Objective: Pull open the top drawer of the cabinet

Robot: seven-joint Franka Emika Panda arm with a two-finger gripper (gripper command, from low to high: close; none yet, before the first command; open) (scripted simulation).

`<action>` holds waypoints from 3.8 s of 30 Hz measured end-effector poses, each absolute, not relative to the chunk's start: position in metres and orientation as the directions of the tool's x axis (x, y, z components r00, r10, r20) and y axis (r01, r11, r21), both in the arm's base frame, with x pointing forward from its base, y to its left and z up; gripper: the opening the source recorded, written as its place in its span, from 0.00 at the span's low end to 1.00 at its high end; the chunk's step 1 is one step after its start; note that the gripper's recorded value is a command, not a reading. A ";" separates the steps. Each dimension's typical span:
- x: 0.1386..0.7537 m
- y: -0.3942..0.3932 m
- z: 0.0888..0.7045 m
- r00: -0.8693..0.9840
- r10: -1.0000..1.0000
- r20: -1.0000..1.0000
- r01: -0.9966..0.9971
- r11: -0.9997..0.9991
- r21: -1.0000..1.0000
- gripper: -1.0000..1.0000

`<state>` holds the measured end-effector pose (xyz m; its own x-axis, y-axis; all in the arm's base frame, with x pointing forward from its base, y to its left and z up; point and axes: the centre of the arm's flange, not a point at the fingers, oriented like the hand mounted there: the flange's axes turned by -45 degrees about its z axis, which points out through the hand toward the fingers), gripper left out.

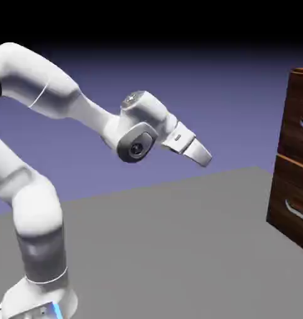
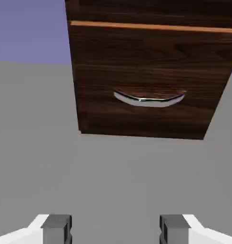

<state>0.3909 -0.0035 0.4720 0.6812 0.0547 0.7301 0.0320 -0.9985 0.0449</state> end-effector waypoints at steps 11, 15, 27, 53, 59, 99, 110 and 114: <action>0.382 -0.053 0.590 0.526 0.136 0.839 -0.042 -0.982 0.185 0.50; 0.374 -0.058 0.627 0.469 0.196 0.861 -0.057 -0.966 0.251 0.50; 0.368 -0.032 0.705 0.313 0.456 0.833 -0.073 -0.863 0.500 0.50; 0.555 0.037 0.640 0.077 0.957 0.280 -0.004 -0.280 0.960 0.50; 0.618 0.011 0.576 0.033 0.989 0.142 0.010 -0.143 0.990 0.50; 0.577 -0.059 0.461 -0.001 1.000 0.000 0.003 0.000 1.000 0.00; 0.458 -0.060 0.461 -0.001 1.000 0.000 0.003 0.000 1.000 0.00; 0.437 -0.059 0.462 0.000 1.000 -0.002 0.000 0.002 1.000 1.00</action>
